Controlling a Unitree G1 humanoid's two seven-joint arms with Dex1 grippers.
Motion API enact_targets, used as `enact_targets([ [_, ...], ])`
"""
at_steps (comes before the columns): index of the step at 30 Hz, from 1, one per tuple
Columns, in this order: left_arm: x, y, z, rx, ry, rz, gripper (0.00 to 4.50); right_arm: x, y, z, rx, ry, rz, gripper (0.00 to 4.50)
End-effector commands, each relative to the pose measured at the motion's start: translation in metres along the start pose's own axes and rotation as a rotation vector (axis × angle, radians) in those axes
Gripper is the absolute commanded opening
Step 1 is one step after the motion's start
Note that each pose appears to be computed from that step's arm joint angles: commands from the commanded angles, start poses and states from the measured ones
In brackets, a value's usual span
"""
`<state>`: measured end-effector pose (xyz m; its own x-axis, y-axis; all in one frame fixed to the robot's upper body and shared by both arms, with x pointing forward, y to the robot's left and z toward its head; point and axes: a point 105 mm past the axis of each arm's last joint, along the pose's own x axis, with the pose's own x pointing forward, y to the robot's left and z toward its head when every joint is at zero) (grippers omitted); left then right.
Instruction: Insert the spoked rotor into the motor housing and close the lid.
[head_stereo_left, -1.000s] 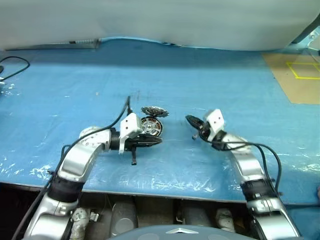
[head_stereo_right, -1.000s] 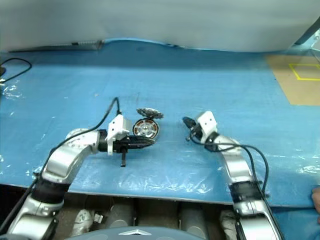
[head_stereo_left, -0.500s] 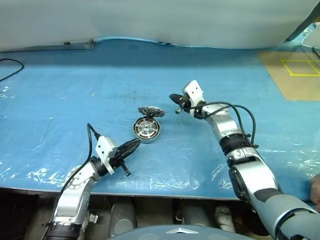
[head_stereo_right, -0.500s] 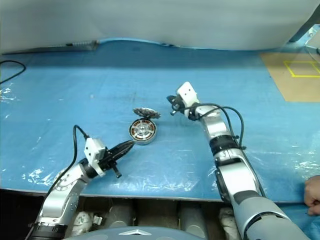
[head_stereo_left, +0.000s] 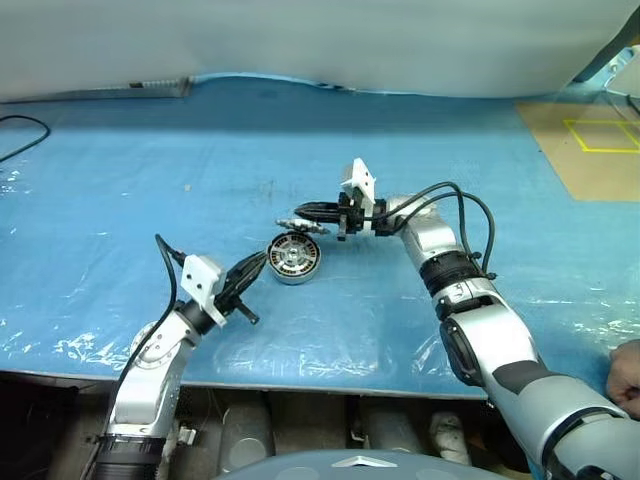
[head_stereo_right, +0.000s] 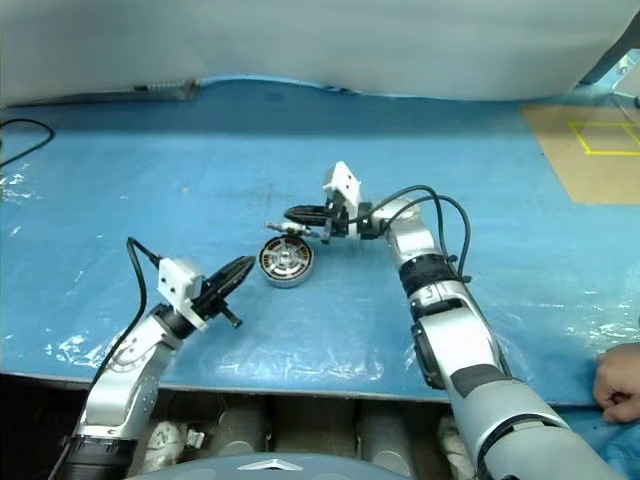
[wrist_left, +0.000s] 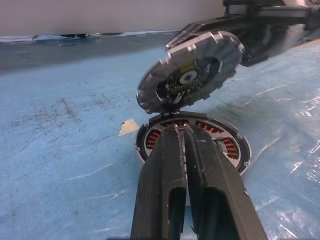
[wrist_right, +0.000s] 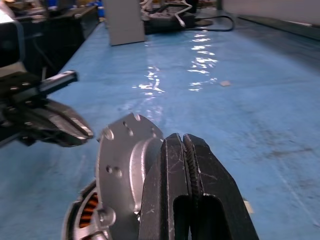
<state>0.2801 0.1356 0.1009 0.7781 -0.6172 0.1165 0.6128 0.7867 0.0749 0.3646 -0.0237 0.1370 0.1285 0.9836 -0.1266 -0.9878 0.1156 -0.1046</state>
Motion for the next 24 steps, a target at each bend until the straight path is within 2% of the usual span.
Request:
enact_targets([
  [1,0.002,-0.004,0.011,-0.005,-0.020,-0.028,0.22,0.004,0.017,-0.004,0.013,-0.014,0.050,0.00],
  [4,0.001,-0.003,0.010,-0.010,-0.009,-0.028,0.22,0.008,0.027,-0.017,0.035,0.010,0.041,0.00],
  [11,-0.006,-0.002,0.002,-0.016,0.014,-0.007,0.22,0.021,0.034,-0.053,0.041,0.104,-0.110,0.00],
  [14,-0.008,-0.004,-0.003,-0.034,0.015,-0.015,0.22,0.025,0.040,-0.044,0.049,0.051,-0.126,0.00],
  [18,-0.008,-0.006,-0.008,-0.029,0.018,-0.022,0.22,0.015,0.044,-0.021,0.057,-0.045,-0.156,0.00],
  [21,-0.008,-0.008,-0.011,-0.018,0.007,-0.032,0.22,-0.006,0.047,-0.004,0.062,-0.125,-0.200,0.00],
  [24,-0.007,-0.008,-0.015,-0.009,0.005,-0.045,0.22,-0.026,0.051,-0.002,0.077,-0.141,-0.249,0.00],
])
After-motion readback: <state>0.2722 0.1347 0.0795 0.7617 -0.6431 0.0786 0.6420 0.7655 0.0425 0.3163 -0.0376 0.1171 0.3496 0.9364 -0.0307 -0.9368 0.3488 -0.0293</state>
